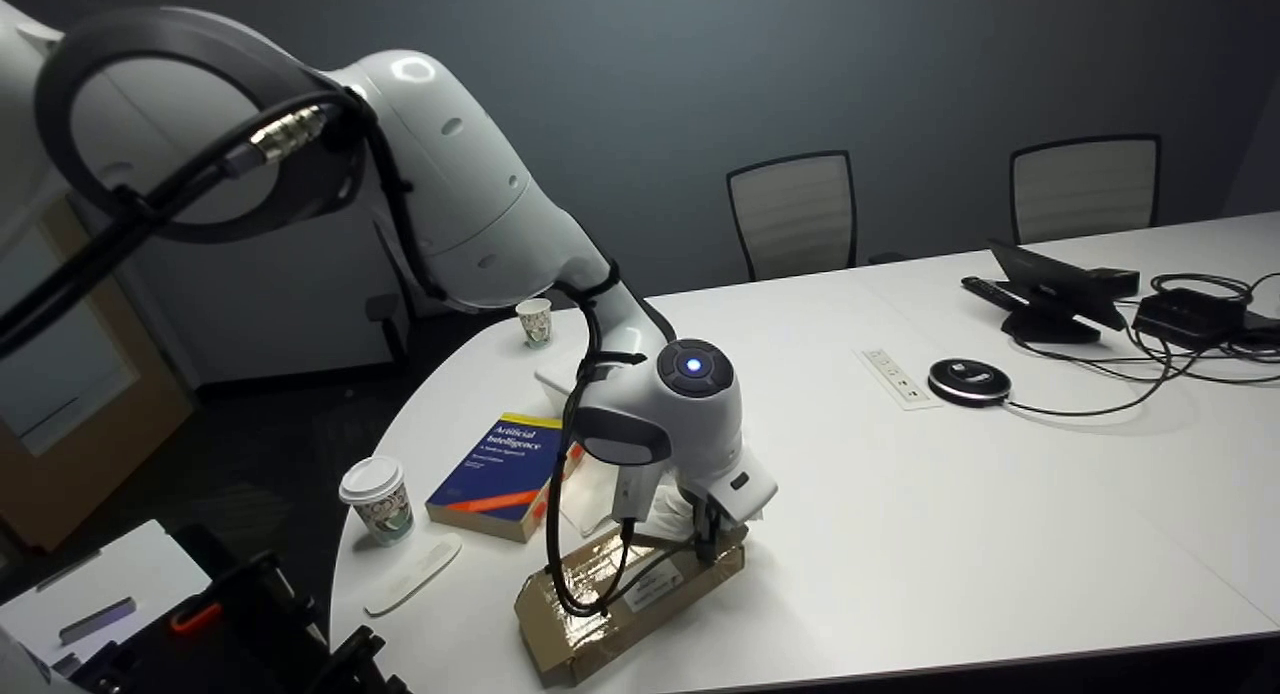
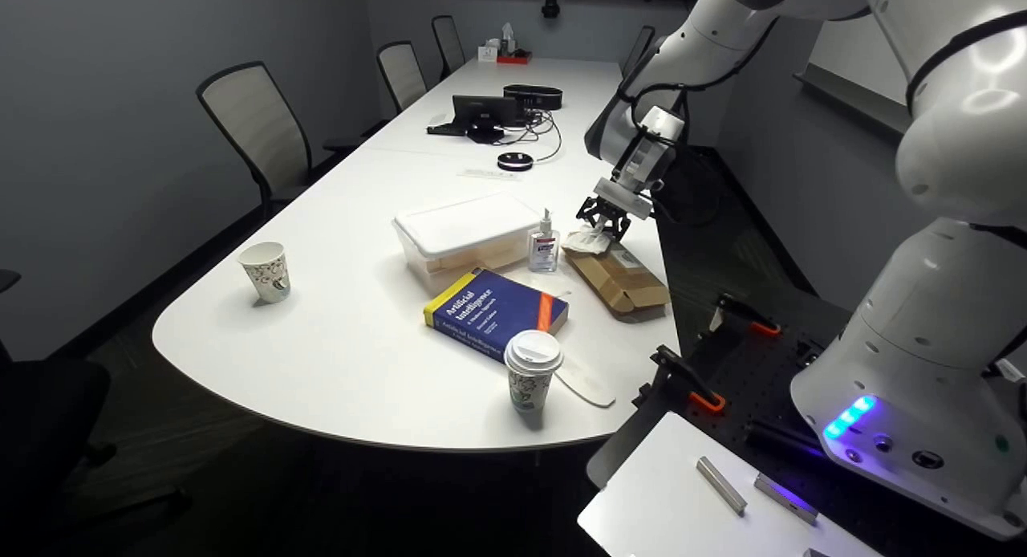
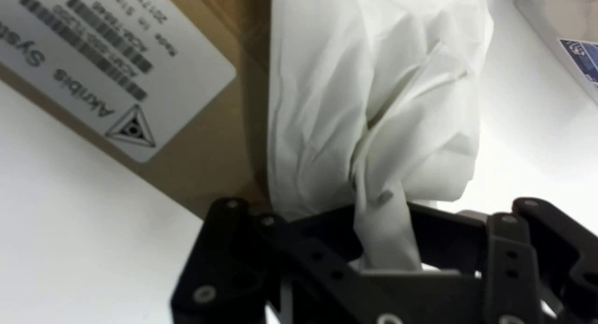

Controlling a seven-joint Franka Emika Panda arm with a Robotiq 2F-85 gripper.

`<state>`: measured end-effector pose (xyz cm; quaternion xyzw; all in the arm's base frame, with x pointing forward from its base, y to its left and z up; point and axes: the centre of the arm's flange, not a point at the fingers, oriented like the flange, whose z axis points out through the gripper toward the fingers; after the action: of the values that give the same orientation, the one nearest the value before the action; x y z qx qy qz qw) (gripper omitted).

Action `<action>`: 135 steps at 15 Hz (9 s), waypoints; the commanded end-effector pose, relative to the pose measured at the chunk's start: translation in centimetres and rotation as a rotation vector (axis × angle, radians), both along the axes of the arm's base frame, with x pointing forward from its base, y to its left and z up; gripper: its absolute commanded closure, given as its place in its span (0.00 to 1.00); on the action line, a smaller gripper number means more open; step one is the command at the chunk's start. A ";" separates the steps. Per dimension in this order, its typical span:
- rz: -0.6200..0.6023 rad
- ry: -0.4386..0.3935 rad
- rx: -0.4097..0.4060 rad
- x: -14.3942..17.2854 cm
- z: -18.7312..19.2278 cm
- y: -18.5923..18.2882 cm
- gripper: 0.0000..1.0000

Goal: Pick the paper towel on the table and use it to wipe the brown box

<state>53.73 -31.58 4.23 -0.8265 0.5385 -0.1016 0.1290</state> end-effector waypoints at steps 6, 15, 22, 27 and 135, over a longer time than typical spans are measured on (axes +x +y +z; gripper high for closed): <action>-0.040 0.038 0.053 -2.6 -2.8 0.8 1.00; -0.096 0.023 0.088 -5.1 -1.6 2.2 1.00; -0.152 -0.074 0.066 -6.1 0.3 4.1 1.00; -0.189 -0.061 0.070 -7.3 1.9 5.8 1.00; -0.184 0.505 0.218 -10.5 0.8 4.1 1.00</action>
<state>43.71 -29.05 4.04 -0.7547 0.6380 0.1394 0.0624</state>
